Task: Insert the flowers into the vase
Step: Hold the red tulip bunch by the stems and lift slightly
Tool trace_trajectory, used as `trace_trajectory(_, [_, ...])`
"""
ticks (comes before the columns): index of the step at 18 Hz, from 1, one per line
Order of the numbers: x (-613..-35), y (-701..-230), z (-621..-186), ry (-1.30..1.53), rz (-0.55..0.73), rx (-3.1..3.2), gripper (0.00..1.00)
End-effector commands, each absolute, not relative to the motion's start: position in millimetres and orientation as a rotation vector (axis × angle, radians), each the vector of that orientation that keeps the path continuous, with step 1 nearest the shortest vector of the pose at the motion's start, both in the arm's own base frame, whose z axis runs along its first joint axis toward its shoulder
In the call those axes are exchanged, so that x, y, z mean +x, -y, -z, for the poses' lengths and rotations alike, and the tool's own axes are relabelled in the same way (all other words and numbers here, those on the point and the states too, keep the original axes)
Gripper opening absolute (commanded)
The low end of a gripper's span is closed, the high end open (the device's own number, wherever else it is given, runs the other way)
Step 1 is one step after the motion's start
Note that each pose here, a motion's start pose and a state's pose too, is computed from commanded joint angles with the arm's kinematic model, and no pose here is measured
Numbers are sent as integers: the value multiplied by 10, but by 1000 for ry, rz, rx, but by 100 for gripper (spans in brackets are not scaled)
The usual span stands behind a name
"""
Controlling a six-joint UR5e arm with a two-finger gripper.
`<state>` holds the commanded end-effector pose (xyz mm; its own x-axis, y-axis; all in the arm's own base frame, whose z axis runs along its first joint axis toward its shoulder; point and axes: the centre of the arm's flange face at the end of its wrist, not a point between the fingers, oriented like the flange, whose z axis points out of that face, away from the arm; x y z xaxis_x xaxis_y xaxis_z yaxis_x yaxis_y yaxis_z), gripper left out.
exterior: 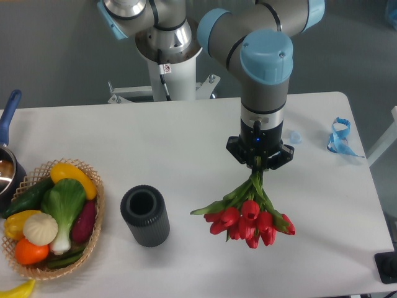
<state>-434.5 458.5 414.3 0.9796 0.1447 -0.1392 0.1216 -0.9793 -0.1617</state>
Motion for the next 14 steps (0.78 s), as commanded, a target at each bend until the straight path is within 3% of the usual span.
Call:
trace_trajectory(8, [-4303, -4638, -4276, 201, -197, -2901, 0])
trace_trajectory(14, [-4259, -4879, -4721, 233, -125, -2521, 0])
